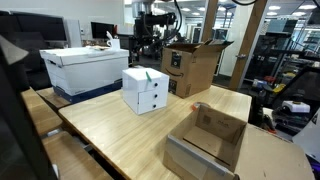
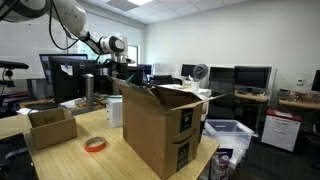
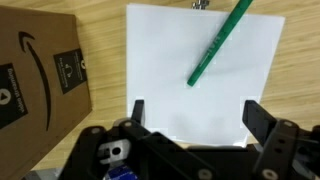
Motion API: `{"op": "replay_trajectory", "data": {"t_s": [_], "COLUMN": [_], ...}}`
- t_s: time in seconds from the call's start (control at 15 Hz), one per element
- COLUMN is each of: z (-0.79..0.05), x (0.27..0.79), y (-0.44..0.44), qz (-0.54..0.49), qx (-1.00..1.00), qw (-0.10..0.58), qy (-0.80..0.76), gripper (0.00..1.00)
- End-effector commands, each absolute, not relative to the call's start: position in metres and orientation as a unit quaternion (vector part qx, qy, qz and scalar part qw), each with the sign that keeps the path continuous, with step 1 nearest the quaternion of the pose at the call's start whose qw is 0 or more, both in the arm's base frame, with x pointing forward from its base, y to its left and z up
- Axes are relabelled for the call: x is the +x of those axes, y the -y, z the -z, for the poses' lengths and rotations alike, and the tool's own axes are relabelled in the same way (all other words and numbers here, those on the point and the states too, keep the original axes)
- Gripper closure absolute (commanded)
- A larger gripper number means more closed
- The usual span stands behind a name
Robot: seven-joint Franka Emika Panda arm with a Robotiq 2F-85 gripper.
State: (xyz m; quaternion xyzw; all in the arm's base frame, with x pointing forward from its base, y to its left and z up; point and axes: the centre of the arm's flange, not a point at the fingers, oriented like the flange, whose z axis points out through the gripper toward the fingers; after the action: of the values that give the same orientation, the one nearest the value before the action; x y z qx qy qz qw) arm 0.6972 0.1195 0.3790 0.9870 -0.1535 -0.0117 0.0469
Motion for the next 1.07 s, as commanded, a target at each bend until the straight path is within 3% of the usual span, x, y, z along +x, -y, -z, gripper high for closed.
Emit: {"op": "replay_trajectory", "data": {"t_s": [0.0,0.6,0.8,1.0], "z": [-0.415,-0.462,-0.464,-0.459], "x": [0.675,0.596,0.54,0.509], "y": [-0.093,-0.012,-0.008,-0.017], "qz": [0.009,0.014,0.018,0.002], "qx": [0.988,0.982,0.985,0.992], "qw": [0.031,-0.016,-0.065,-0.072], "qy": [0.151,0.188,0.158,0.099], "gripper": [0.0,0.0,0.0,0.0]}}
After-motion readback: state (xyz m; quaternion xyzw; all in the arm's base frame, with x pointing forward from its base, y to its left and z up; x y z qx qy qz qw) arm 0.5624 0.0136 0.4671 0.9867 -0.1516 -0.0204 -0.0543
